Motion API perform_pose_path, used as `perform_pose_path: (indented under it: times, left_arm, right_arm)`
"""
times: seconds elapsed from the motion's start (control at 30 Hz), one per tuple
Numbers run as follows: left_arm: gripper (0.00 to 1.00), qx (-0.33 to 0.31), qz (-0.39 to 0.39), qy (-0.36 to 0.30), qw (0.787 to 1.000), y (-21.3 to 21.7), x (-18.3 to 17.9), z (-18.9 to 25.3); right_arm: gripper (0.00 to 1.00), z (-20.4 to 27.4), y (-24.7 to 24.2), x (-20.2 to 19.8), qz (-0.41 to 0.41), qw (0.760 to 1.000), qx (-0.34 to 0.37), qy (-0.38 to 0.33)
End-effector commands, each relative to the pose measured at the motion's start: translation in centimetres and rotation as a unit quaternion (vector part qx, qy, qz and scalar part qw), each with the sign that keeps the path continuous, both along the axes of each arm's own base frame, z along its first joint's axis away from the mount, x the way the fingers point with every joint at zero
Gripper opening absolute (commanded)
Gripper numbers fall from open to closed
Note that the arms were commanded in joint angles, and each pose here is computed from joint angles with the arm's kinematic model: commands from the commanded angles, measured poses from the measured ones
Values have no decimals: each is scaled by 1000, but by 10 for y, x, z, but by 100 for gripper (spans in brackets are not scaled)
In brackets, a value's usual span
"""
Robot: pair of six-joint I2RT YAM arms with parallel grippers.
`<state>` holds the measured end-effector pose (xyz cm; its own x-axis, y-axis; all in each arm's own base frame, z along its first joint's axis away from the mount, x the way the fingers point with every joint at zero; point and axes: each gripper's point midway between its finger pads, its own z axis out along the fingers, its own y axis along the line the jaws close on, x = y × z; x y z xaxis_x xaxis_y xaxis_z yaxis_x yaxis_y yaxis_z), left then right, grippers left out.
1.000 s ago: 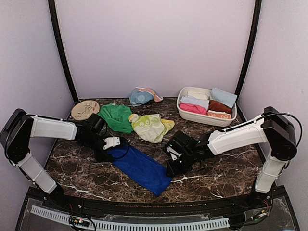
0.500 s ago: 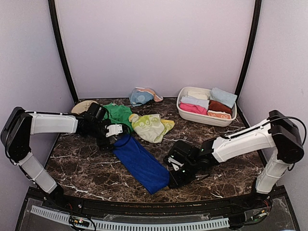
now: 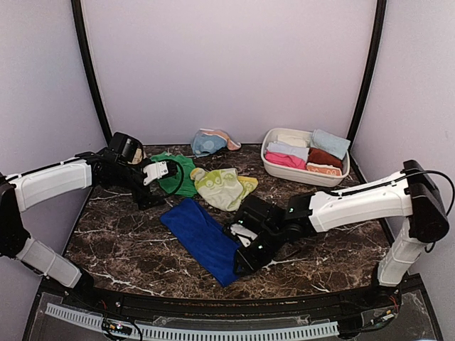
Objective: Roll the towels
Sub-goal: Rotate the towel at the center of the board.
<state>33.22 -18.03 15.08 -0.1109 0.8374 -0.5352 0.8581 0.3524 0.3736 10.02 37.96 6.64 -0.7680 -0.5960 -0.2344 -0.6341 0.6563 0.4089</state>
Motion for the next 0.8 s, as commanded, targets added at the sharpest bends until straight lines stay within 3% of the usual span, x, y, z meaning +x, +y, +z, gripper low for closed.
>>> perform_pose_path:
  times: [0.0, 0.17, 0.3, 0.77]
  left_arm:
    - [98, -13, 13, 48, 999, 2, -19, -16]
    - [99, -56, 63, -6, 996, 18, -2, 13]
    - [99, -60, 94, 1, 994, 36, 2, 15]
    - [99, -49, 90, 35, 994, 48, -5, 0]
  right_arm:
    - [32, 4, -35, 45, -53, 997, -21, -52]
    - [30, -32, -44, 60, -75, 996, -33, -44]
    - [25, -58, -42, 47, -61, 997, -37, -4]
    - [22, -30, 57, -29, 50, 998, 31, 35]
